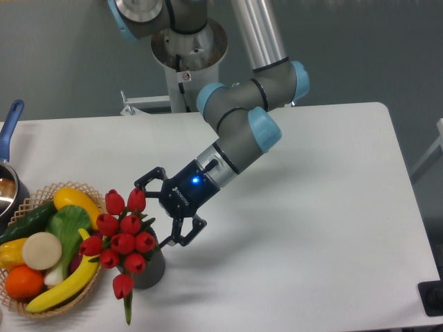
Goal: Insert the flowers into the vase
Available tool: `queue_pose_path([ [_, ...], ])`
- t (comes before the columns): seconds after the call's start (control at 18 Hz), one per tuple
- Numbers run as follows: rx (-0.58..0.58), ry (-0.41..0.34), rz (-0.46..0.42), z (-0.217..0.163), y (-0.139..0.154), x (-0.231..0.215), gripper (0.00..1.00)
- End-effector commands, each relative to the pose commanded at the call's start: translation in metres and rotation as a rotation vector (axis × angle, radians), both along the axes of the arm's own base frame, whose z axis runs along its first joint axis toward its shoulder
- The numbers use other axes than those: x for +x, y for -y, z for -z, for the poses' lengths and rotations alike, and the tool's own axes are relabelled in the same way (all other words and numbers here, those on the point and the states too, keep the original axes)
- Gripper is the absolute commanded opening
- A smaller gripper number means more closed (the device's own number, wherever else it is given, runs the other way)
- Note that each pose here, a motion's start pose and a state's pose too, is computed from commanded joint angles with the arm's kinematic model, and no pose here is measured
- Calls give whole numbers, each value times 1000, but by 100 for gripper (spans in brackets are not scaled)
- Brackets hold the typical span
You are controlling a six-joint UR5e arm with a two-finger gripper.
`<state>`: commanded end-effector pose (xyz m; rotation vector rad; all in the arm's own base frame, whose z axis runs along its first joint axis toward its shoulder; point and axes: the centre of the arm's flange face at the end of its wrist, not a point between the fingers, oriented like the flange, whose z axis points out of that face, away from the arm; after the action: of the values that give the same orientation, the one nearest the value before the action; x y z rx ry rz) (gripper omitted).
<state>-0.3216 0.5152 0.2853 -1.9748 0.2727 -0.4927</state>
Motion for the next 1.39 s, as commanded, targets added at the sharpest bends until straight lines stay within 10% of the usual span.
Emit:
queue_pose_path([
  [0.78, -1, -57, -303, -24, 122, -127, 100],
  [1.39, -610, -560, -403, 1, 179, -162, 100],
])
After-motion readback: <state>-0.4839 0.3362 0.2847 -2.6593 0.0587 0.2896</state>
